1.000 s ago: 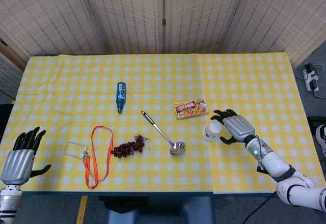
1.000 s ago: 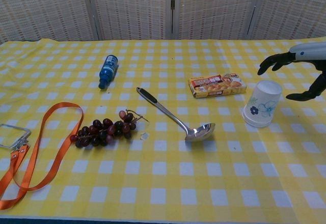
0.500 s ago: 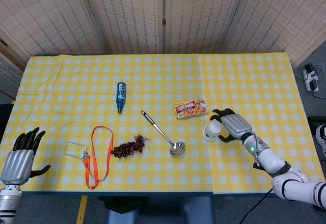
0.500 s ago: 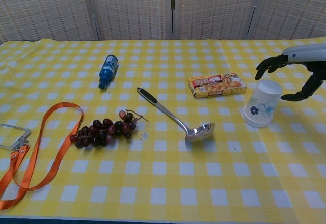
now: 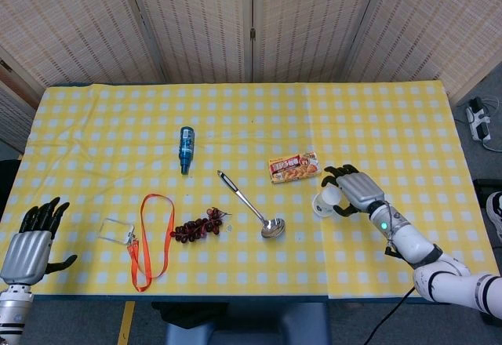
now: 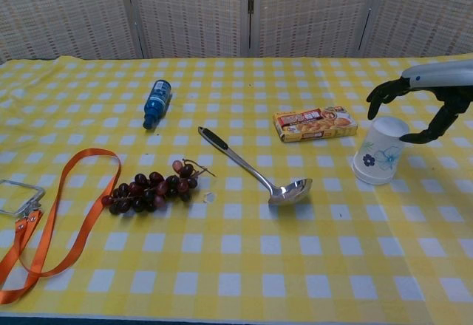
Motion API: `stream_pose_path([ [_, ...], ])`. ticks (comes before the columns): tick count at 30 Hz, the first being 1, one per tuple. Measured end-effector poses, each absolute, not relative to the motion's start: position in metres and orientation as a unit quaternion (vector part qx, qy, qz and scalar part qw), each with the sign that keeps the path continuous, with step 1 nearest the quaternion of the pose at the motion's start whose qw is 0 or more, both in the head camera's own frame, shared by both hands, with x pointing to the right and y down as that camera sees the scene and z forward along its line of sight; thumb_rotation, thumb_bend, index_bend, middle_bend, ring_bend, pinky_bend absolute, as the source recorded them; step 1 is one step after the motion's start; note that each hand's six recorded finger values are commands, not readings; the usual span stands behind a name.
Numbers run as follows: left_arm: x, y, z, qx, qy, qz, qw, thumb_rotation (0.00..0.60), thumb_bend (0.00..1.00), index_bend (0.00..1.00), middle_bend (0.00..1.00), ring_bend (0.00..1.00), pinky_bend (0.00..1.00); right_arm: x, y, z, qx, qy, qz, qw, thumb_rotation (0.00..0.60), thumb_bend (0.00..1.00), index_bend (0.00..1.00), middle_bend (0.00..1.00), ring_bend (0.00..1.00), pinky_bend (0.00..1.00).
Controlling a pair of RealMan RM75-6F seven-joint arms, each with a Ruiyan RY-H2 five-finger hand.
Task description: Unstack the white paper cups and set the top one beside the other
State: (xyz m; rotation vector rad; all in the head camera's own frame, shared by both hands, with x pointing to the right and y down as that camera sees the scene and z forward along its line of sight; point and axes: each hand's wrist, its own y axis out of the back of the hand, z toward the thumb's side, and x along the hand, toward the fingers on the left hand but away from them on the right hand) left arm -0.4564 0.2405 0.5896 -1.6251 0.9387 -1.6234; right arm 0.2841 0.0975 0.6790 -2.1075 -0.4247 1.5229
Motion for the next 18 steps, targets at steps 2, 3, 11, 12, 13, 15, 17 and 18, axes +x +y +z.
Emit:
stream_pose_path([
  [2, -0.457, 0.241, 0.59, -0.619, 0.358, -0.62, 0.323, 0.6, 0.2, 0.0, 0.0, 0.0, 0.0, 0.284, 0.097, 0.68, -0.774, -0.155, 0.561, 0.251, 0.6, 0.4, 0.32, 0.12, 0.11, 0.06],
  [3, -0.458, 0.241, 0.59, -0.619, 0.358, -0.62, 0.323, 0.6, 0.2, 0.0, 0.0, 0.0, 0.0, 0.284, 0.097, 0.68, -0.773, -0.154, 0.561, 0.251, 0.6, 0.4, 0.33, 0.12, 0.11, 0.06],
  [11, -0.459, 0.241, 0.591, -0.618, 0.358, -0.621, 0.322, 0.6, 0.2, 0.0, 0.0, 0.0, 0.0, 0.282, 0.095, 0.681, -0.772, -0.157, 0.563, 0.251, 0.6, 0.4, 0.38, 0.15, 0.12, 0.06],
  [12, -0.459, 0.241, 0.591, -0.618, 0.358, -0.622, 0.321, 0.6, 0.2, 0.0, 0.0, 0.0, 0.0, 0.282, 0.095, 0.681, -0.771, -0.157, 0.563, 0.252, 0.6, 0.41, 0.39, 0.15, 0.12, 0.06],
  [13, -0.459, 0.241, 0.591, -0.618, 0.358, -0.622, 0.321, 0.6, 0.2, 0.0, 0.0, 0.0, 0.0, 0.282, 0.094, 0.68, -0.771, -0.158, 0.563, 0.252, 0.6, 0.41, 0.39, 0.15, 0.12, 0.06],
  [15, -0.46, 0.241, 0.591, -0.618, 0.358, -0.622, 0.32, 0.6, 0.2, 0.0, 0.0, 0.0, 0.0, 0.281, 0.093, 0.677, -0.771, -0.162, 0.561, 0.254, 0.6, 0.42, 0.39, 0.15, 0.12, 0.06],
  [17, -0.46, 0.241, 0.591, -0.618, 0.358, -0.623, 0.32, 0.6, 0.2, 0.0, 0.0, 0.0, 0.0, 0.281, 0.091, 0.672, -0.771, -0.167, 0.558, 0.257, 0.6, 0.43, 0.39, 0.16, 0.12, 0.06],
  [18, -0.46, 0.241, 0.591, -0.618, 0.358, -0.623, 0.32, 0.6, 0.2, 0.0, 0.0, 0.0, 0.0, 0.281, 0.09, 0.668, -0.771, -0.17, 0.556, 0.259, 0.6, 0.43, 0.39, 0.16, 0.12, 0.06],
])
